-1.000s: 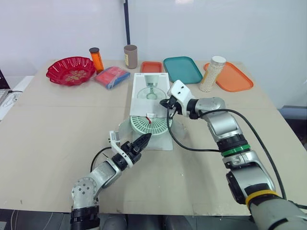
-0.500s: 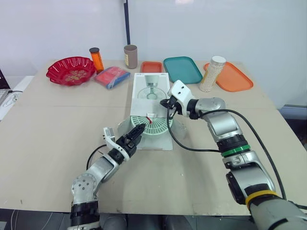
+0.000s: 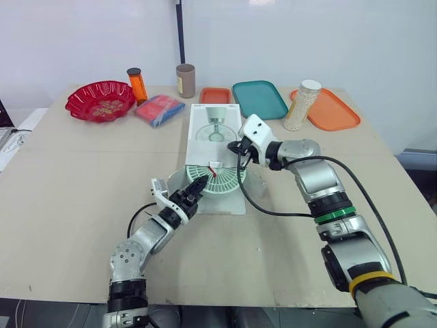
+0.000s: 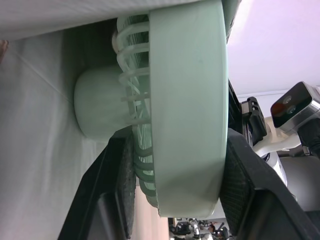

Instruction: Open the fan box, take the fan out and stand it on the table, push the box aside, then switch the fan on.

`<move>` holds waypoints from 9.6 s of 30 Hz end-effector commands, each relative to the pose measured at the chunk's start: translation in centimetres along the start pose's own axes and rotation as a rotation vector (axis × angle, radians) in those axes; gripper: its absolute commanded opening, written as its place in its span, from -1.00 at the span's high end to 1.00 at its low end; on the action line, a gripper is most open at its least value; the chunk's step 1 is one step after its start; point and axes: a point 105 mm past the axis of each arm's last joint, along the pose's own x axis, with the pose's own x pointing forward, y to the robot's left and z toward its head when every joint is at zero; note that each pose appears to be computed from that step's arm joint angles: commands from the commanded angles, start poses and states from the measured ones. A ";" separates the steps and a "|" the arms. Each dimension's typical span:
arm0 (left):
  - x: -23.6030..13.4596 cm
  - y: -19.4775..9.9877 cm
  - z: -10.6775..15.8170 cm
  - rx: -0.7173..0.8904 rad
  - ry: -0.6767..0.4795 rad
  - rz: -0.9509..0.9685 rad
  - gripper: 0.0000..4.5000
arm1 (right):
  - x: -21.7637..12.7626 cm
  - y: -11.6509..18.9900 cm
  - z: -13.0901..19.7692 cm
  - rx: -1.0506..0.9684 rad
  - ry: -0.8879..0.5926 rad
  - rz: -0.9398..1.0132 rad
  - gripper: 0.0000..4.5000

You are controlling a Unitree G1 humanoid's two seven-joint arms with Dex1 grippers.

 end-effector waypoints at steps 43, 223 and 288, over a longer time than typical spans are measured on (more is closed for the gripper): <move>-11.8 -4.5 0.2 0.252 0.371 -0.037 -0.96 | 1.3 1.6 -1.4 0.028 0.034 0.043 1.00; -5.6 -1.3 2.0 2.952 -0.160 -1.045 -0.02 | -0.1 0.1 -0.2 0.033 -0.020 -0.052 1.00; -12.4 -11.7 2.0 2.227 0.233 -0.642 -0.01 | -10.7 6.4 0.3 -0.130 -0.229 0.404 -0.98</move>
